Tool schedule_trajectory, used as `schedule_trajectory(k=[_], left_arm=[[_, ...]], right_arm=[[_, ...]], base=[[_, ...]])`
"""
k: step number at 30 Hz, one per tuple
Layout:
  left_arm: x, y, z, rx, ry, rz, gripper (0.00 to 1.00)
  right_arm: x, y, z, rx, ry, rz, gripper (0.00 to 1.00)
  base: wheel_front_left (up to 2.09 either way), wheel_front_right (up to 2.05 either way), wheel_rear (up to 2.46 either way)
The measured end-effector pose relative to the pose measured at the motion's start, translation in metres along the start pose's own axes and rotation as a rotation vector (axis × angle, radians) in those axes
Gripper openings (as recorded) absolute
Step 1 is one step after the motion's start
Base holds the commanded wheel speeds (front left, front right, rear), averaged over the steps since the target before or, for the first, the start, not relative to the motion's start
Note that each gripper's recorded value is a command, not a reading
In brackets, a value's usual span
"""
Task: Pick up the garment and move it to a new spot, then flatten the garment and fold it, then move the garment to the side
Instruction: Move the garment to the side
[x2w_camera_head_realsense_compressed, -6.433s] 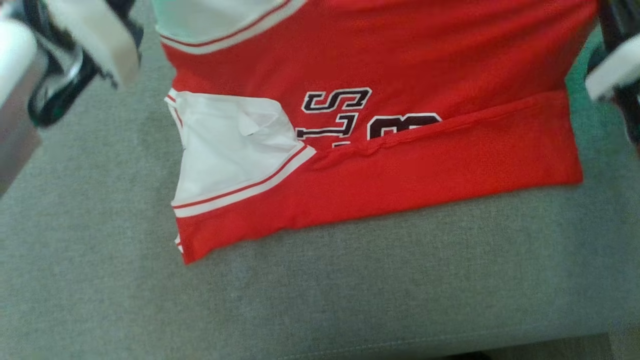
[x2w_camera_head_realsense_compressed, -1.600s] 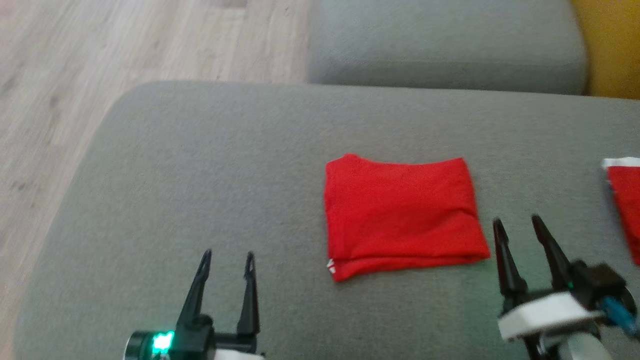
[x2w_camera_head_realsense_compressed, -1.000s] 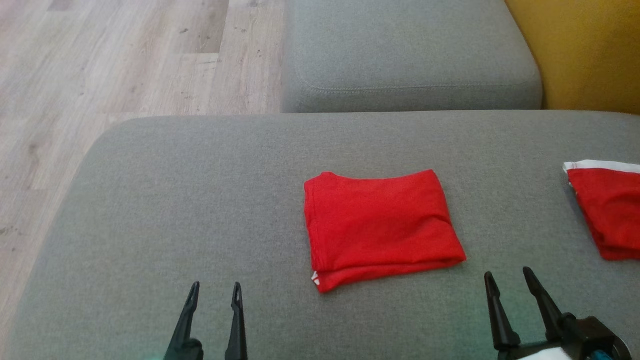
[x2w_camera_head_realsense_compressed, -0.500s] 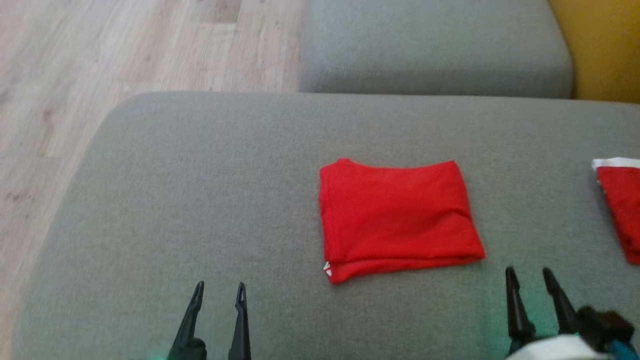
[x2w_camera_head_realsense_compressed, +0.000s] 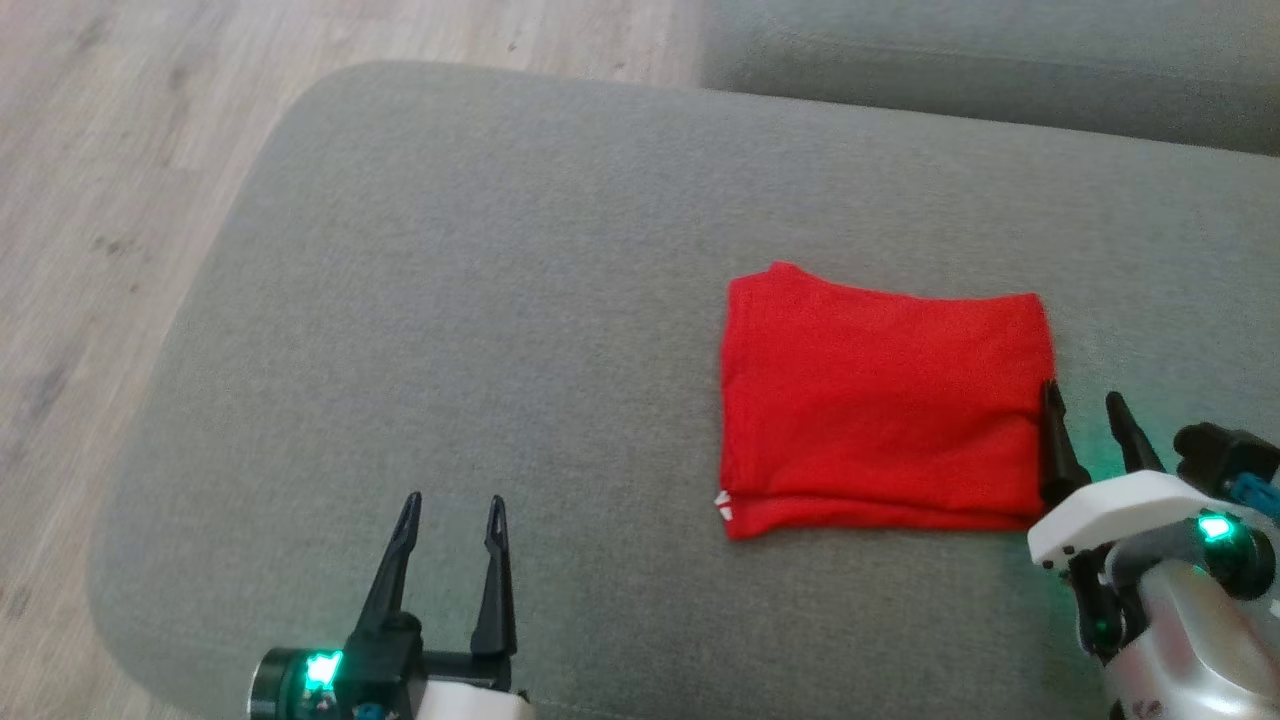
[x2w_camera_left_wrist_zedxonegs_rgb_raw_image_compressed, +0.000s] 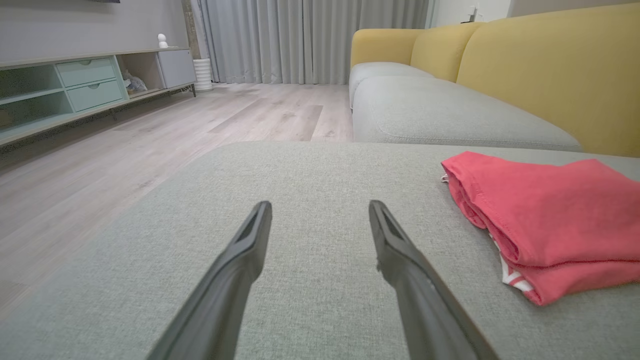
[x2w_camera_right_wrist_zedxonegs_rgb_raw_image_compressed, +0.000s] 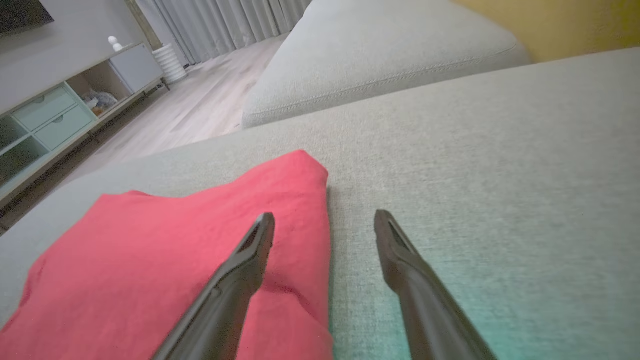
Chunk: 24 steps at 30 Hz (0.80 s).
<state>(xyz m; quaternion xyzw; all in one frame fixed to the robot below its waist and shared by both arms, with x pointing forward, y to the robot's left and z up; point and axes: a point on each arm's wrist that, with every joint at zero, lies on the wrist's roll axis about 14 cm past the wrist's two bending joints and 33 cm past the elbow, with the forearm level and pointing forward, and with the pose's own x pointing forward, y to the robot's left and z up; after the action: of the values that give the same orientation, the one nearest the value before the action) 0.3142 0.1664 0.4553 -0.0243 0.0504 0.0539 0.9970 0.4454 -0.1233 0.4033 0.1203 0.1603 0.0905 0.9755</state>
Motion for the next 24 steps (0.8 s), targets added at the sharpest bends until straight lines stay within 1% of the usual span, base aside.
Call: schedule_trajectory(k=[4, 5, 6, 7, 11, 13, 15, 22, 23, 24], left_arm=[[-0.002, 0.005, -0.004, -0.007, 0.017, 0.027, 1.00], [-0.002, 0.007, -0.005, -0.009, 0.021, 0.037, 1.00], [-0.003, 0.009, -0.006, -0.008, 0.025, 0.041, 1.00], [-0.002, 0.009, -0.007, -0.008, 0.028, 0.044, 1.00], [0.001, 0.006, -0.008, -0.005, 0.031, 0.035, 1.00], [0.005, 0.000, -0.008, -0.005, 0.032, 0.015, 1.00], [0.011, -0.007, -0.007, -0.005, 0.028, -0.010, 1.00], [0.038, -0.041, -0.006, 0.003, 0.023, -0.123, 1.00], [0.038, -0.041, -0.006, 0.003, 0.023, -0.123, 1.00], [0.043, -0.046, -0.005, 0.002, 0.019, -0.139, 1.00]], right_arm=[[0.008, -0.001, -0.034, -0.010, 0.125, -0.007, 0.99], [0.007, -0.002, -0.042, -0.012, 0.148, -0.009, 0.69], [0.008, -0.002, -0.043, -0.012, 0.141, -0.009, 0.33], [0.009, -0.002, -0.042, -0.012, 0.135, -0.010, 0.00], [0.013, -0.004, -0.033, -0.008, 0.100, -0.016, 0.00], [0.011, -0.010, -0.027, -0.029, 0.084, -0.021, 0.00], [0.010, -0.019, -0.011, -0.060, 0.036, -0.030, 0.00], [-0.003, -0.090, 0.038, -0.228, -0.061, -0.146, 0.00], [-0.003, -0.090, 0.038, -0.228, -0.061, -0.146, 0.00], [-0.005, -0.101, 0.046, -0.251, -0.073, -0.166, 0.00]], base=[[0.00, 0.00, 0.00], [0.00, 0.00, 0.00], [0.00, 0.00, 0.00], [0.00, 0.00, 0.00], [0.00, 0.00, 0.00], [0.00, 0.00, 0.00], [0.00, 0.00, 0.00], [0.00, 0.00, 0.00], [0.00, 0.00, 0.00], [0.00, 0.00, 0.00]])
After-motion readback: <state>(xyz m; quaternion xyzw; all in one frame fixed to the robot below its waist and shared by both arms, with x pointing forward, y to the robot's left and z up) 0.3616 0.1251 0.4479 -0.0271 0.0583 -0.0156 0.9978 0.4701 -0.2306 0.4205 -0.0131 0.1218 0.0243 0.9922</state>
